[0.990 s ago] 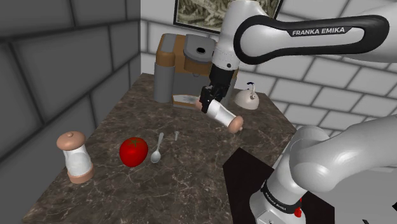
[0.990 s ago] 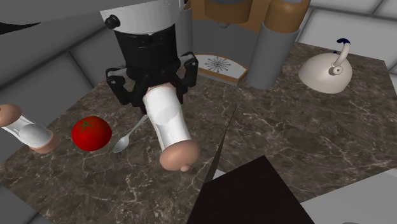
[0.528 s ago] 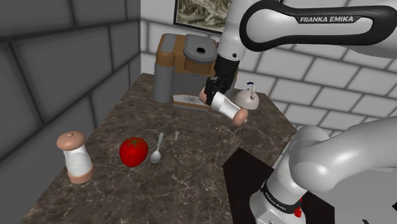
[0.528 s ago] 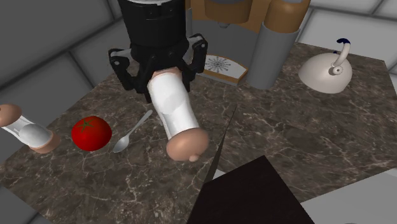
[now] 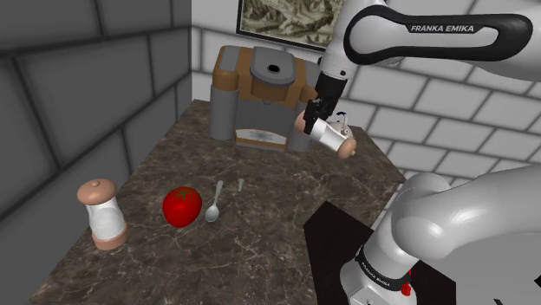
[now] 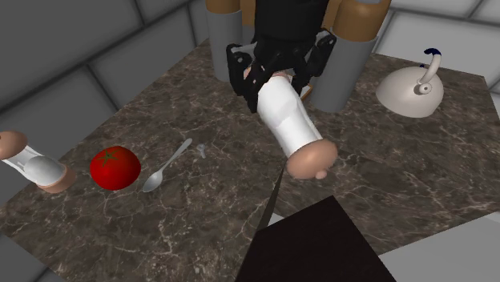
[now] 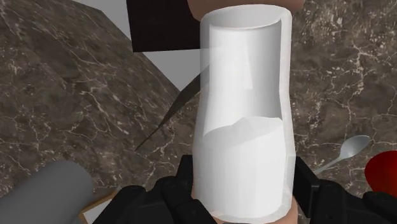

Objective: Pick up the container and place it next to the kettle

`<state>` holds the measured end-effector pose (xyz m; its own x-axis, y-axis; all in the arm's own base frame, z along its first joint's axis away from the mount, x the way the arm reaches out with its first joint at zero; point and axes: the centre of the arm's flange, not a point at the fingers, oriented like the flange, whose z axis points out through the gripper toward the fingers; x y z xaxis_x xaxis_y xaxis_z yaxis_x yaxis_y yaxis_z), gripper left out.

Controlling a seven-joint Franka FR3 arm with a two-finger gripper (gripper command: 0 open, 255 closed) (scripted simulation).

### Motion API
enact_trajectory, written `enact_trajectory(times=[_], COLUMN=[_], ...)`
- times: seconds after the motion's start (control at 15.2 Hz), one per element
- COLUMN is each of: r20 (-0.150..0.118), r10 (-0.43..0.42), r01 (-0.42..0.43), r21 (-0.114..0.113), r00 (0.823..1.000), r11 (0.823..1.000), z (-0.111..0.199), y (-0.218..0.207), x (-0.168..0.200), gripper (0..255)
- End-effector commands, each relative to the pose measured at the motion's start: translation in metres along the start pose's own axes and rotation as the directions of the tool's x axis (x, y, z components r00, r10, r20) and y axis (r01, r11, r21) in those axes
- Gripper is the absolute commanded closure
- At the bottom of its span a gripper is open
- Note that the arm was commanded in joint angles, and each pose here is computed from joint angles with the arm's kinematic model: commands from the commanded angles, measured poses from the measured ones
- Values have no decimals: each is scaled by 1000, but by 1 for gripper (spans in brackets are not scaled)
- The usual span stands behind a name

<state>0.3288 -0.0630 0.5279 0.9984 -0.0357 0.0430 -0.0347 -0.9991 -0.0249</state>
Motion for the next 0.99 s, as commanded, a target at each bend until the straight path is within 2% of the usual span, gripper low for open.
enact_trajectory(times=[0.0, 0.92], r20=[0, 0], r10=[-1, -1], r01=[1, 1], r21=[0, 0], r00=[1000, 1000], r11=[1000, 1000], z=[1, -5], y=[28, 212], x=[-2, -15], gripper=[255, 255])
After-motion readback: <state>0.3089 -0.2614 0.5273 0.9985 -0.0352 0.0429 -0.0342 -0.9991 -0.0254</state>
